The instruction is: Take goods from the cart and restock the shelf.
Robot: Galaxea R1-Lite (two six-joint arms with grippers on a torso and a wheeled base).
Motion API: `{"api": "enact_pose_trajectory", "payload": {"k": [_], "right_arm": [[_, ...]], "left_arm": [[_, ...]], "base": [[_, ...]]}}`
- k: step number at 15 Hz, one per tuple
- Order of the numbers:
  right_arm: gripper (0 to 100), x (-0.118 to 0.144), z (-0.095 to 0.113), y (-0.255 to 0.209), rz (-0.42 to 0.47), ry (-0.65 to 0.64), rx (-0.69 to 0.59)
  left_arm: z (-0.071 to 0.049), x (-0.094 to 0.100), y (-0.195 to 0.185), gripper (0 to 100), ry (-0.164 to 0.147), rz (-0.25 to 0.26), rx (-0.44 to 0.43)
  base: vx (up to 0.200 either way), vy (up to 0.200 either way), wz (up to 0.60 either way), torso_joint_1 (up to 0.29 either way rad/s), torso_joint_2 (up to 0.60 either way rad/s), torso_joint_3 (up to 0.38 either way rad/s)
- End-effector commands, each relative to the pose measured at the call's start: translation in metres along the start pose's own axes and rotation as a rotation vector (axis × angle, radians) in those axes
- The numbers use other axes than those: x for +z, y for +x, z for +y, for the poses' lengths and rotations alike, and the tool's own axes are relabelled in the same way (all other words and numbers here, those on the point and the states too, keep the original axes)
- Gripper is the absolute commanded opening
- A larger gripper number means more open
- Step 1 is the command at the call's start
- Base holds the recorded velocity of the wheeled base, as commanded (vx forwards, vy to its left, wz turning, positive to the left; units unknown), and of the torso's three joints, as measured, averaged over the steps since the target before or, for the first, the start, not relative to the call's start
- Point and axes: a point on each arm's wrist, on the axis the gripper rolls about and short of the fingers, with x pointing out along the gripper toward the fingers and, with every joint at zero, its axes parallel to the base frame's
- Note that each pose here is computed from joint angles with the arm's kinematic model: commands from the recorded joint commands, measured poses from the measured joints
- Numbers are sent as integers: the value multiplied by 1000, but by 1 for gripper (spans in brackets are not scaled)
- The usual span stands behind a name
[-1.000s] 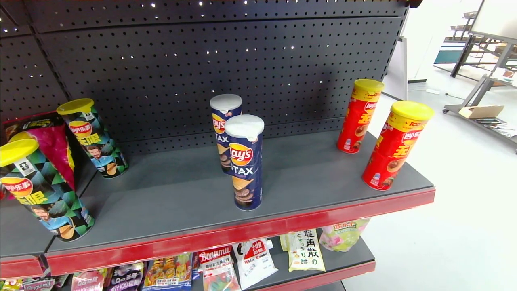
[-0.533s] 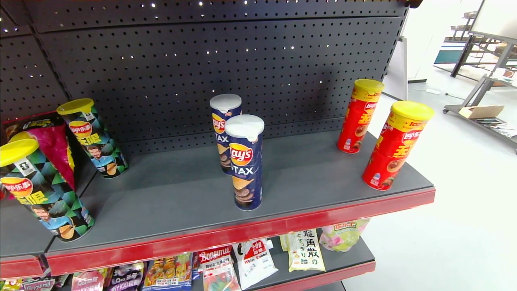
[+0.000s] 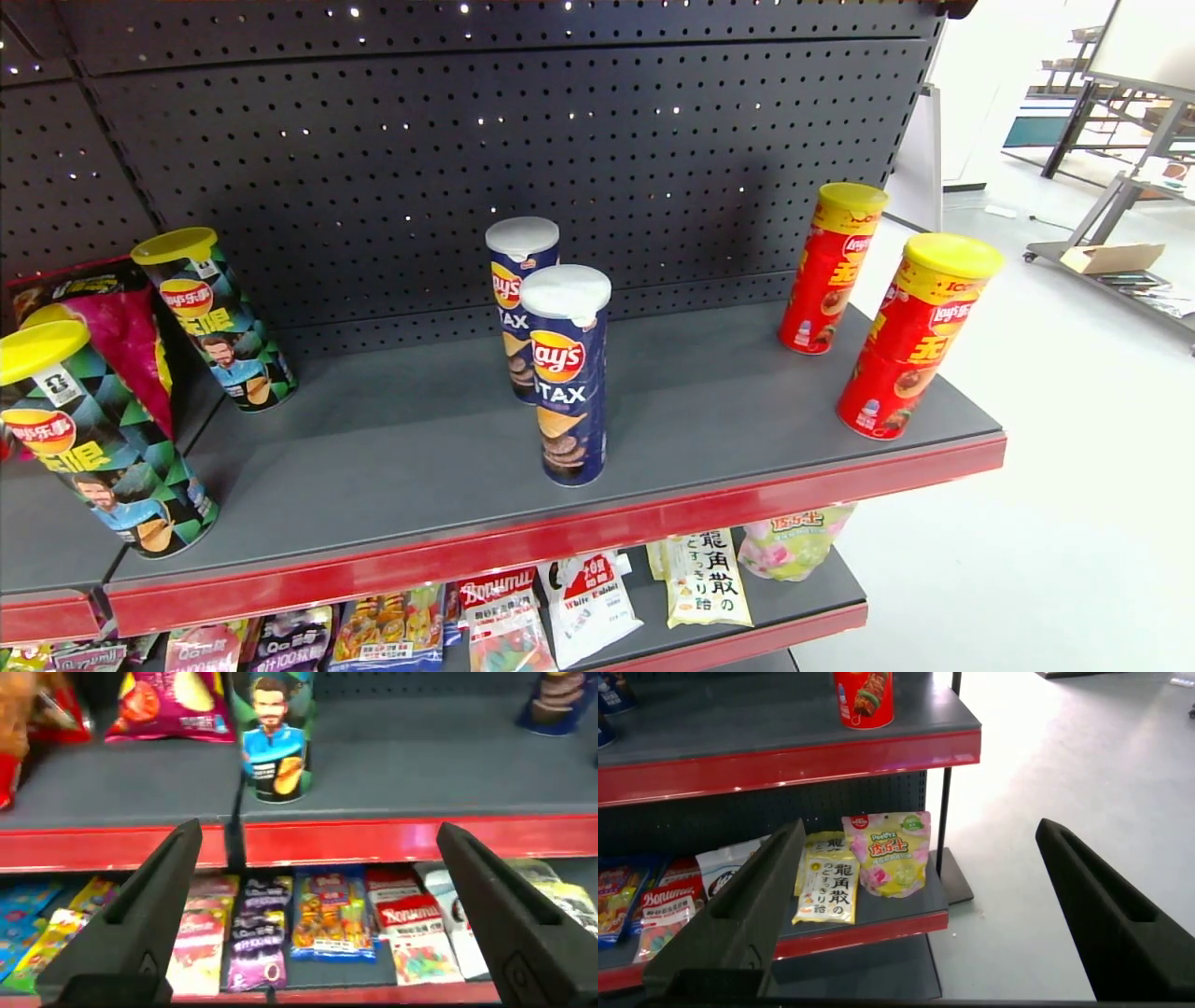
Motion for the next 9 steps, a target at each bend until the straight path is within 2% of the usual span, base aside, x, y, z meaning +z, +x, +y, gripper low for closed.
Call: {"api": "enact_pose_trajectory", "payload": {"k": [1, 3, 5, 9], "right_arm": [[100, 0, 0, 0, 1, 0, 0], [100, 0, 0, 0, 1, -2, 0], [100, 0, 0, 0, 1, 0, 0], [100, 0, 0, 0, 1, 1, 0]], "left_arm": [[0, 0, 0, 100, -2, 6, -20], [-3, 0, 0, 100, 4, 5, -109], [-3, 0, 0, 100, 13, 5, -136], [-1, 0, 0, 100, 12, 5, -49]], "base": [[0, 0, 0, 0, 0, 0], [0, 0, 0, 0, 0, 0], [0, 0, 0, 0, 0, 0], [0, 0, 0, 0, 0, 0]]}}
